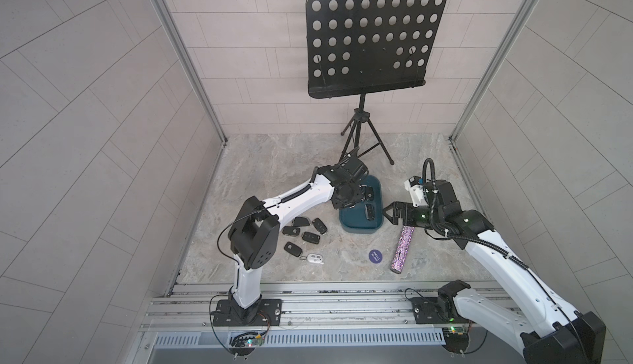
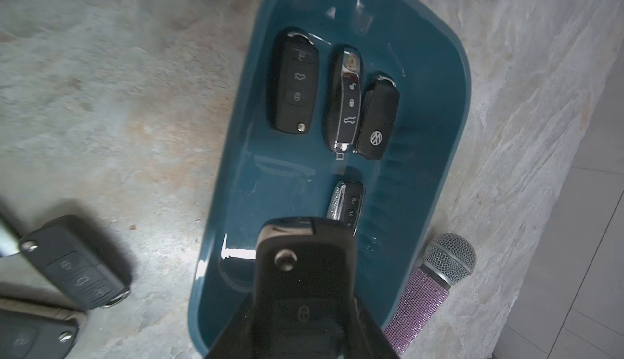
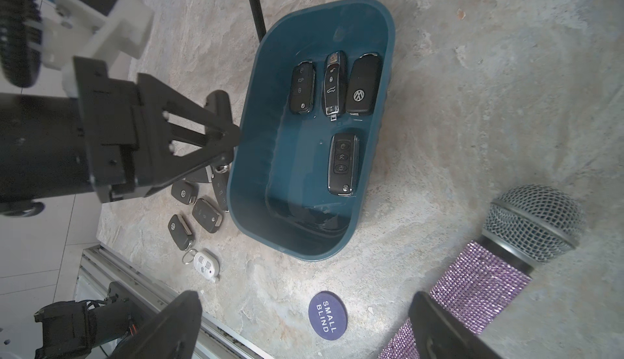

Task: Place the car key into the storage box
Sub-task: Place the car key in the storage box.

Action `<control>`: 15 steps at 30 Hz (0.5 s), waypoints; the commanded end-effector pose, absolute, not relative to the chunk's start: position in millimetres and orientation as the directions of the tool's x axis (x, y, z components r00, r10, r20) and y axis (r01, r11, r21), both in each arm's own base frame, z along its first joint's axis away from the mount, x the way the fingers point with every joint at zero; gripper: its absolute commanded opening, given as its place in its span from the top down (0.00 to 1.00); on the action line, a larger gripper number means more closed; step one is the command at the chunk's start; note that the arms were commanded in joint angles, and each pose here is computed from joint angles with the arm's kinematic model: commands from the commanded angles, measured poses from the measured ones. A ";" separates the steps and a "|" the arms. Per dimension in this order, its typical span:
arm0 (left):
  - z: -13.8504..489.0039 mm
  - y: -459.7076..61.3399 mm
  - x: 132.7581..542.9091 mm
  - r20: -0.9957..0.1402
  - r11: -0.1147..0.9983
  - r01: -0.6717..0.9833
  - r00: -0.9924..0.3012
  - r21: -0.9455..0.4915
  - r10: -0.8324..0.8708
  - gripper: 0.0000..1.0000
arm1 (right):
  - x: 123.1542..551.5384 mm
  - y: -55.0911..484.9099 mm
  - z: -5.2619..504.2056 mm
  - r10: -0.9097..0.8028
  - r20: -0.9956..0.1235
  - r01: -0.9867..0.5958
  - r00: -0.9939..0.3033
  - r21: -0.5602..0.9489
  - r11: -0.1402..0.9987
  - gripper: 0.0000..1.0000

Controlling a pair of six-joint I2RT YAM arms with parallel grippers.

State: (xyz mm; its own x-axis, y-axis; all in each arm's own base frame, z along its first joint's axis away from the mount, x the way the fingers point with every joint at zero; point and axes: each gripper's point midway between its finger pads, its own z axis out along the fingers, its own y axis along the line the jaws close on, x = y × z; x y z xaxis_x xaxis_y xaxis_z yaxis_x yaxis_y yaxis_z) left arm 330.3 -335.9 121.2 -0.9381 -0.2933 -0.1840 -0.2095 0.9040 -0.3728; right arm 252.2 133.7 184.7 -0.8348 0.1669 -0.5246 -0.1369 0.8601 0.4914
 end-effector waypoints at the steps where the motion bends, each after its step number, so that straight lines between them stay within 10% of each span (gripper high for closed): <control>1: 118.4 -351.6 324.5 -0.145 0.920 -0.139 -0.968 -0.367 -0.204 0.60 | 249.8 128.5 188.2 0.162 -0.538 -0.136 -0.827 0.471 0.871 0.01; 15: 58.9 -371.9 330.1 -0.075 0.960 -0.121 -0.987 -0.254 -0.144 0.59 | 245.7 126.4 186.9 0.174 -0.540 -0.129 -0.824 0.476 0.870 0.00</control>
